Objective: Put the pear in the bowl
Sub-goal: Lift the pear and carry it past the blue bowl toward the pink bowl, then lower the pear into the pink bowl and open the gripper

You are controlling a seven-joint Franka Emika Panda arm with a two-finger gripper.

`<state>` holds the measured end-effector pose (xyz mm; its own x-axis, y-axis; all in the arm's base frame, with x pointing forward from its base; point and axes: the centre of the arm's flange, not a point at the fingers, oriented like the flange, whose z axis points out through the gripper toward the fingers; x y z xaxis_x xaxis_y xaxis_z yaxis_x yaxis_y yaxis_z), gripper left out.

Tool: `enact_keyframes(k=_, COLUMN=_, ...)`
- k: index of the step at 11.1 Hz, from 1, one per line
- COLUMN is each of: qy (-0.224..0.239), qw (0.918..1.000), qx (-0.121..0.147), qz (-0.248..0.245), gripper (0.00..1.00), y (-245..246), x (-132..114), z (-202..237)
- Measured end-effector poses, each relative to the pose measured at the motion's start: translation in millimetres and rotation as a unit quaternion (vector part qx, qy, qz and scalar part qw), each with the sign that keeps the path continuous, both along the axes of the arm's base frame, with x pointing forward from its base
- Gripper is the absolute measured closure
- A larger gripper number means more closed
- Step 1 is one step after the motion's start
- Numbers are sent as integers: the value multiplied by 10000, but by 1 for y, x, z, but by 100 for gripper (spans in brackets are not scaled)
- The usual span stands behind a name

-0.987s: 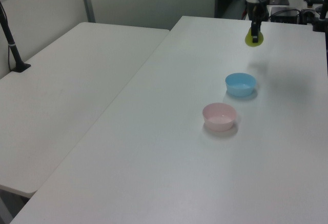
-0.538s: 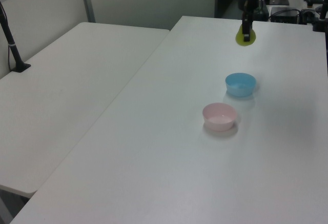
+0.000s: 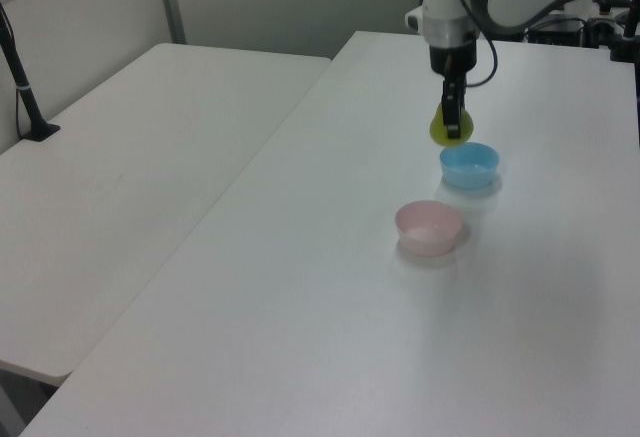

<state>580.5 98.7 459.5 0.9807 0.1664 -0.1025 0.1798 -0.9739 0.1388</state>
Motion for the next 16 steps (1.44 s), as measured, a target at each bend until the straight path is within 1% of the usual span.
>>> enact_keyframes(k=2, qy=73, qw=10000, qx=60, qz=29, gripper=26, y=41, x=-2, z=-21)
enact_keyframes(k=6, qy=1, qw=9997, qx=96, qz=223, gripper=26, y=94, x=-2, z=-55)
enact_keyframes(k=9, qy=16, qw=9993, qx=108, qz=352, gripper=26, y=112, x=-1, z=-78)
enact_keyframes(k=13, qy=9, qw=9994, qx=125, qz=319, gripper=26, y=115, x=6, z=-102)
enact_keyframes(k=14, qy=25, qw=9994, qx=119, qz=310, gripper=21, y=115, x=6, z=-105)
enact_keyframes(k=15, qy=26, qw=9994, qx=119, qz=309, gripper=12, y=115, x=6, z=-105)
enact_keyframes(k=16, qy=19, qw=9994, qx=121, qz=309, gripper=11, y=115, x=6, z=-104)
